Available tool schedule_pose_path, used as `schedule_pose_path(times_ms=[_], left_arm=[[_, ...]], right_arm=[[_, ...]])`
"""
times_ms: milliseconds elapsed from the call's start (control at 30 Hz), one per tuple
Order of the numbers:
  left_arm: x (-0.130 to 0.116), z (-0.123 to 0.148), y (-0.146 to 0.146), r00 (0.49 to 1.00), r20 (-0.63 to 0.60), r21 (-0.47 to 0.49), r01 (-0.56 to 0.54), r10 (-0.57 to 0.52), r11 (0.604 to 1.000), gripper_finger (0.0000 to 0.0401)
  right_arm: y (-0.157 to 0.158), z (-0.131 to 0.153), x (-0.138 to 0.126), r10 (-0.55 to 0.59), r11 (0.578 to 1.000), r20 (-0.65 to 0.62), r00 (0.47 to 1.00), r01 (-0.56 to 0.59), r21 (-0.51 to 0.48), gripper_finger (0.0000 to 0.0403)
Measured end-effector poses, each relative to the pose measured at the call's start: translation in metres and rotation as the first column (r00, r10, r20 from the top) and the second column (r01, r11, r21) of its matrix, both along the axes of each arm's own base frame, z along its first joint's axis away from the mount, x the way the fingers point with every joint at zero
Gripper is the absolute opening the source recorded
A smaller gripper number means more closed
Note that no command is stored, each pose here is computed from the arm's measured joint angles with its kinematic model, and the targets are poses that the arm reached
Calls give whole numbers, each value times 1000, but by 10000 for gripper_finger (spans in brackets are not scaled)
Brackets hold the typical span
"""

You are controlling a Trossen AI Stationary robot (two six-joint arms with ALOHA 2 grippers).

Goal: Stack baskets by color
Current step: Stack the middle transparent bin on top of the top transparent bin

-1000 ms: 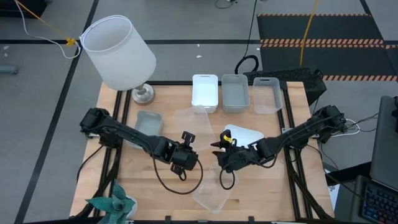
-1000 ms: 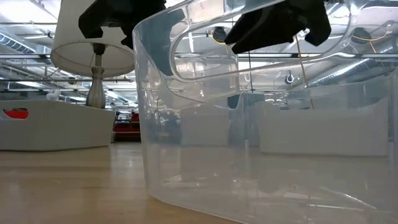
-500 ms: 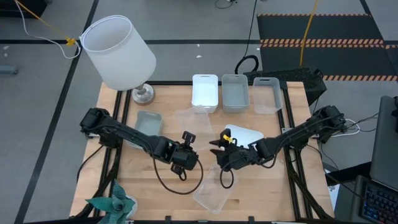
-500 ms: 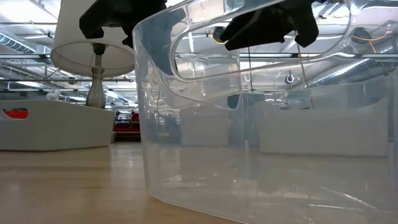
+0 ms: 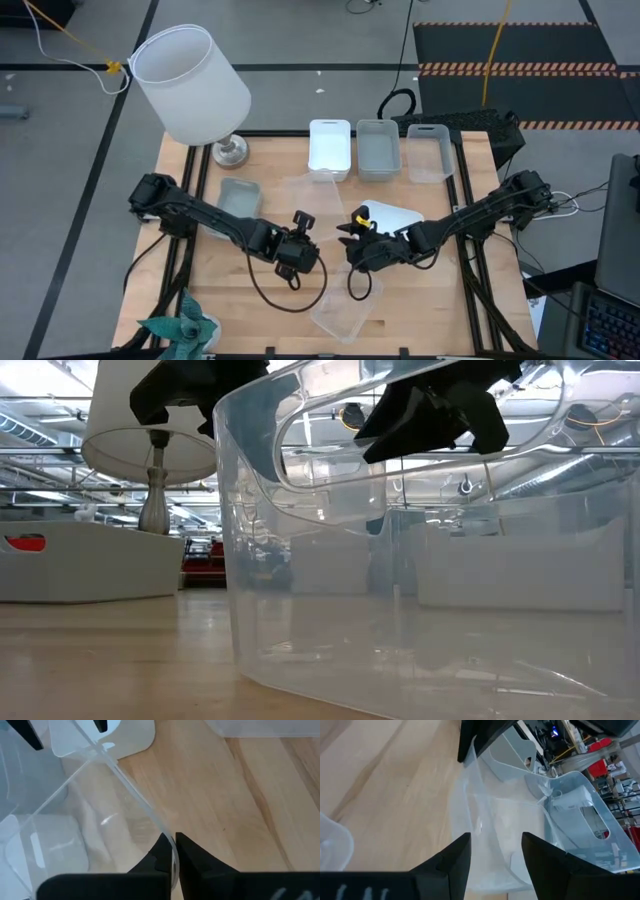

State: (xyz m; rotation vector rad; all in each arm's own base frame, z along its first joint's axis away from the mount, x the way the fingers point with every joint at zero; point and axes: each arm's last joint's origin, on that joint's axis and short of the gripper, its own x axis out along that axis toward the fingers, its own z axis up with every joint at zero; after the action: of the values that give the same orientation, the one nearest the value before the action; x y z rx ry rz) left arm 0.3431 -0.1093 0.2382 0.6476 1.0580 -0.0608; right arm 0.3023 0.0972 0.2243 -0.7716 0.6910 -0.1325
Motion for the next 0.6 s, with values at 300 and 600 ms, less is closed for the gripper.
schedule_pose_path(times_ms=[300,600], left_arm=[[-4,6,-9,999,16,23,28,-28,999,11],[-4,12,-17,996,50,26,67,-68,997,20]], right_arm=[[0,-2,-3,7,1000,-41,999,-8,-19,114],[2,-4,-3,72,997,-74,995,-71,18,53]])
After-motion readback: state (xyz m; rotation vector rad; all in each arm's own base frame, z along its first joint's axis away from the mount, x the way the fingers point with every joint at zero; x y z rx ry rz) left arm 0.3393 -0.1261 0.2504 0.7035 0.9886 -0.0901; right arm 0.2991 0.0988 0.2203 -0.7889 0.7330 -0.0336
